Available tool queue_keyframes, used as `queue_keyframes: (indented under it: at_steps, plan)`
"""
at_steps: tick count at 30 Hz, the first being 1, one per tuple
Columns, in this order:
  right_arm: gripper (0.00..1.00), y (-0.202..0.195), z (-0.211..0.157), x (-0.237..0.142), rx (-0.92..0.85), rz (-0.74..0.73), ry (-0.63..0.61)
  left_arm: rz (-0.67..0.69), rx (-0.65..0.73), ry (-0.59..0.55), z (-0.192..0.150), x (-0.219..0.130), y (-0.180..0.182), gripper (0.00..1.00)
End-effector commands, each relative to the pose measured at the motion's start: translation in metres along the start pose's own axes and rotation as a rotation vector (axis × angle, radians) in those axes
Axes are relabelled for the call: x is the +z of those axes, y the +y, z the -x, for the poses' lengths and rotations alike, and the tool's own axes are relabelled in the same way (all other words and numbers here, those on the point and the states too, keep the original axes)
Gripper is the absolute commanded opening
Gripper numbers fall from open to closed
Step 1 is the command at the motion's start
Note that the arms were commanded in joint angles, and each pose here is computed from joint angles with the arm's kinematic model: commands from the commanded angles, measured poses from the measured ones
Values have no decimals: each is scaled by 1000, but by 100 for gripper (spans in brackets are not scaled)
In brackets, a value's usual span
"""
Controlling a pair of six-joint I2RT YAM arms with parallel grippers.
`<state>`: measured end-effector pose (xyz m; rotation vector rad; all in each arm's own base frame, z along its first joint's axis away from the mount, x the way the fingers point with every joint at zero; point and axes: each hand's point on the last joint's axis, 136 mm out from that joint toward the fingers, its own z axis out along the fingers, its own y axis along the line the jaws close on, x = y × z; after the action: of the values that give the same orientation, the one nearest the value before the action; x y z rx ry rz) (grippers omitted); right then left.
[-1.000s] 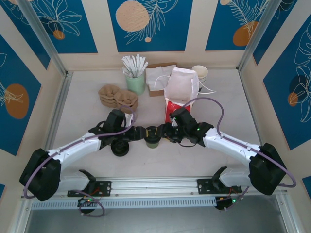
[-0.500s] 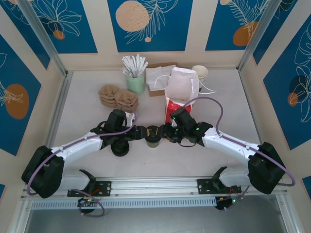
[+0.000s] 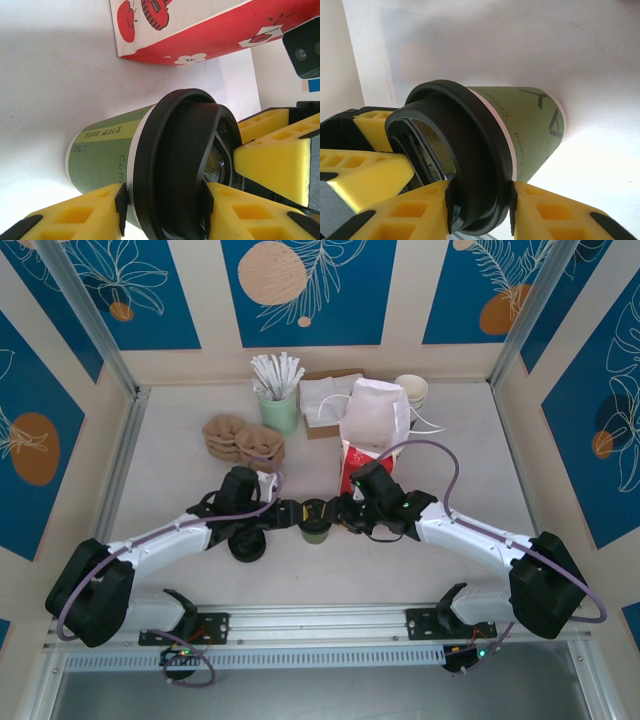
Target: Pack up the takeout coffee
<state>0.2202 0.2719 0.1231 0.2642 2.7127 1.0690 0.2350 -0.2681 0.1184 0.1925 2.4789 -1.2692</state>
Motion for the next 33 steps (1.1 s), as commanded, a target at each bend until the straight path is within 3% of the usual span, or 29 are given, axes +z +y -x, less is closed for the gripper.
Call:
queue_keyframes:
  at_steps: [1, 19, 33]
  plan:
    - [35, -27, -10, 9, 50, -95, 31, 166, -110, 117, -44, 6, 55, 43]
    - [33, -48, -21, 14, 73, -129, 47, 168, -132, 122, -59, 4, 65, 42]
    - [40, 11, -8, -6, -41, -16, 18, 108, -47, 48, -20, -18, 13, 50]
